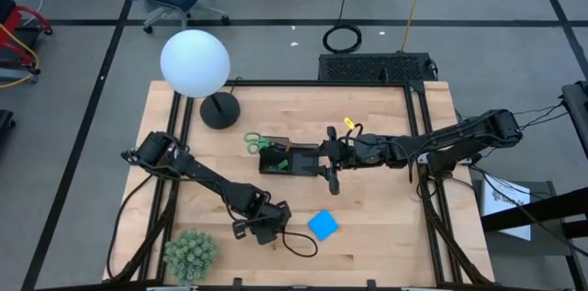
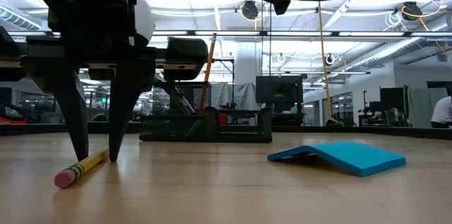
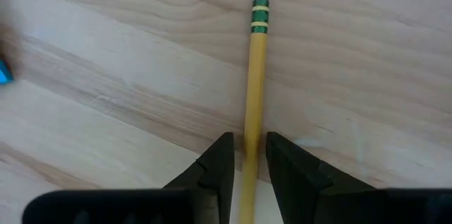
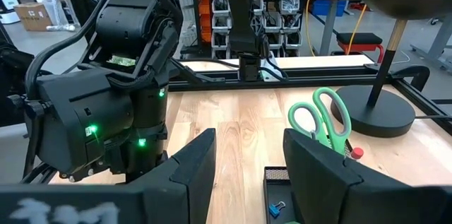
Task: Pick and place office supplies into organizer
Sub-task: Put the yellow pencil into the black desk organizer
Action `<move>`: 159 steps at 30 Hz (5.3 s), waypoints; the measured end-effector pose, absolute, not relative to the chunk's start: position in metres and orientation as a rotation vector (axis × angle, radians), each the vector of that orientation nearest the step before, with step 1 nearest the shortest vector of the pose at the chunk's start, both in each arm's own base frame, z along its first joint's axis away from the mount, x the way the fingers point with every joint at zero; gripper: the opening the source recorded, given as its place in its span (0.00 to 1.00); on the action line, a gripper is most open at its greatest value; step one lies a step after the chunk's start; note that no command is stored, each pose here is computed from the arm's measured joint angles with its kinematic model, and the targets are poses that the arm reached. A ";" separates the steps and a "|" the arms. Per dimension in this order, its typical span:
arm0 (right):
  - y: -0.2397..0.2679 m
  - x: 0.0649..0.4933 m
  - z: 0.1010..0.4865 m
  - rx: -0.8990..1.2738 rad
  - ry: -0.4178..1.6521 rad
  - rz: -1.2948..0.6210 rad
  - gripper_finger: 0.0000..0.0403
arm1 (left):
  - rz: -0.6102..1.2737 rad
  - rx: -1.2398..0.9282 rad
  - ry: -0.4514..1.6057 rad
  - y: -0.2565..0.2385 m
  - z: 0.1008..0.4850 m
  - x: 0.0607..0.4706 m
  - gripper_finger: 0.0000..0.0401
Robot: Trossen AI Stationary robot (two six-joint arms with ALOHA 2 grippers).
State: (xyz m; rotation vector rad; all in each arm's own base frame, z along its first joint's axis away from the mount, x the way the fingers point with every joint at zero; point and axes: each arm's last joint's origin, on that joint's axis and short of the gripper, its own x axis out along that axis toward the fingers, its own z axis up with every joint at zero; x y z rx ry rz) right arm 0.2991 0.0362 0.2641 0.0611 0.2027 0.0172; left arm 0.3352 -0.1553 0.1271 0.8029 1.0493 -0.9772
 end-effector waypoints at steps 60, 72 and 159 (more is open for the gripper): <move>0.036 0.299 0.264 0.061 0.200 0.018 0.39 | -0.777 0.769 1.186 -0.139 0.159 0.320 0.00; 0.036 0.299 0.264 0.061 0.200 0.018 0.39 | -0.697 0.765 1.230 -0.137 0.160 0.319 0.00; 0.036 0.299 0.265 0.088 0.196 0.010 0.39 | 0.206 0.105 -0.323 0.014 0.230 0.210 0.00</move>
